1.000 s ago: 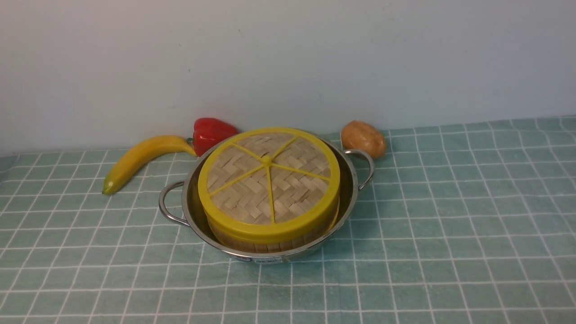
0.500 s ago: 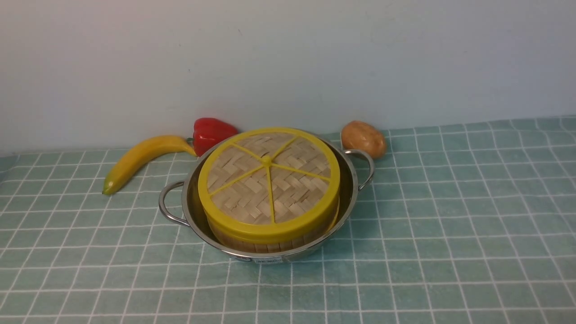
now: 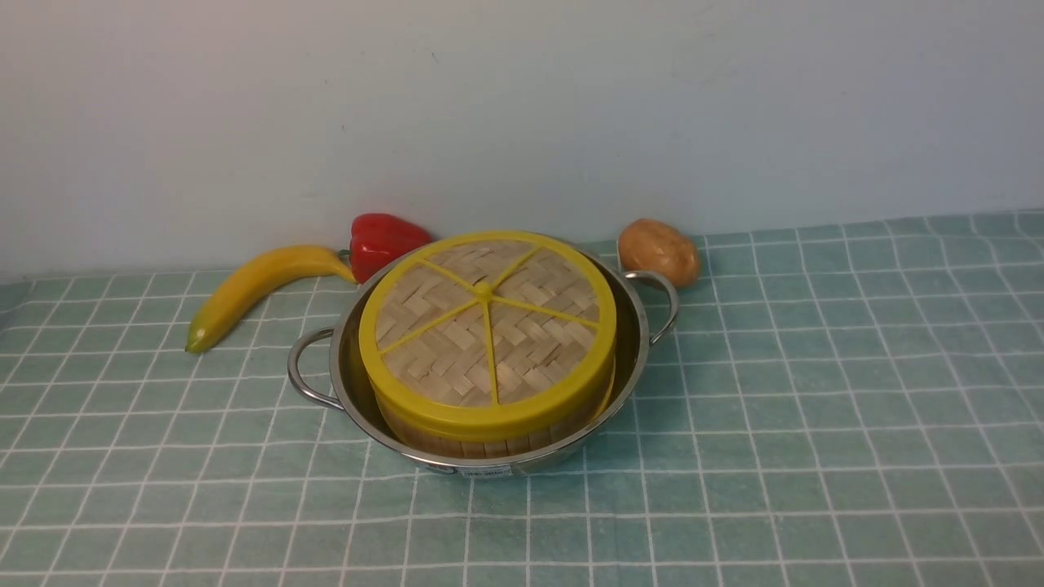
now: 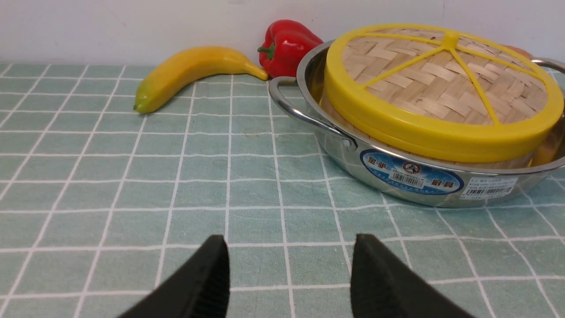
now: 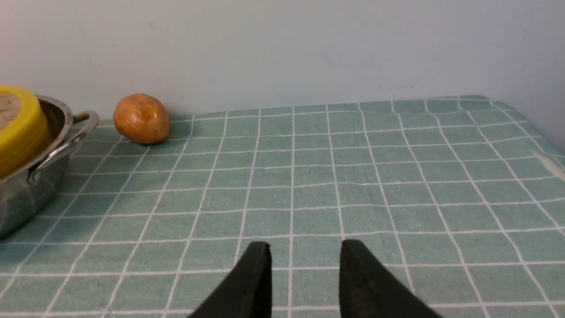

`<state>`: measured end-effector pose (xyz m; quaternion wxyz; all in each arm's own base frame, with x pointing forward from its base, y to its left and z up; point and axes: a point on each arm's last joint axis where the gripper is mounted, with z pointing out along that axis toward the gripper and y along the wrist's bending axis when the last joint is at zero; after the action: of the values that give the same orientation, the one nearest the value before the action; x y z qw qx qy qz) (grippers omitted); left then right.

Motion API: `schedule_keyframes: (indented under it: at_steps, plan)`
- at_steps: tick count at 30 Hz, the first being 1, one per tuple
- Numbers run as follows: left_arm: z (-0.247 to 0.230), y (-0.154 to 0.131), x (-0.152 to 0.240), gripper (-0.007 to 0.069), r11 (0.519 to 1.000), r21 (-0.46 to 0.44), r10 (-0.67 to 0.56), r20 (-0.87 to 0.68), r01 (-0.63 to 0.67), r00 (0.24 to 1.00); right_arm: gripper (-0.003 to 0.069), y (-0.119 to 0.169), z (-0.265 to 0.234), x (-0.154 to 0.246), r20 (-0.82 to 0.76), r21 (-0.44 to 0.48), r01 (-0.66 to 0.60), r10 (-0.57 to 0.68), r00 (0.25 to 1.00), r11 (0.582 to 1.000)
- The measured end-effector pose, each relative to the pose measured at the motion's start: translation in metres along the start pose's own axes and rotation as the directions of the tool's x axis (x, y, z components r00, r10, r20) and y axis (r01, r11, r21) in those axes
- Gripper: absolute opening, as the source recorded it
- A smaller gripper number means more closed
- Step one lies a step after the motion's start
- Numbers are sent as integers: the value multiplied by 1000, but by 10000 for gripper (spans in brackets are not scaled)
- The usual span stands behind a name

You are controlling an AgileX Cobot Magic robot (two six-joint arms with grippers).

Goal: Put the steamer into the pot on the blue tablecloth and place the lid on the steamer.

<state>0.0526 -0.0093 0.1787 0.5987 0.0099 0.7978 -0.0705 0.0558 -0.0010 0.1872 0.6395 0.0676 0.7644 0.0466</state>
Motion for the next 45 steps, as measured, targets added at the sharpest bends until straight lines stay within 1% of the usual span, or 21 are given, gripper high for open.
schedule_keyframes:
  at_steps: [7,45]
  plan:
    - [0,0,0,358,1000,0,0,0,0,1000,240,0,0,0,0,0,-34,34,999,999]
    - [0,0,0,358,1000,0,0,0,0,1000,240,0,0,0,1,0,-43,43,999,999]
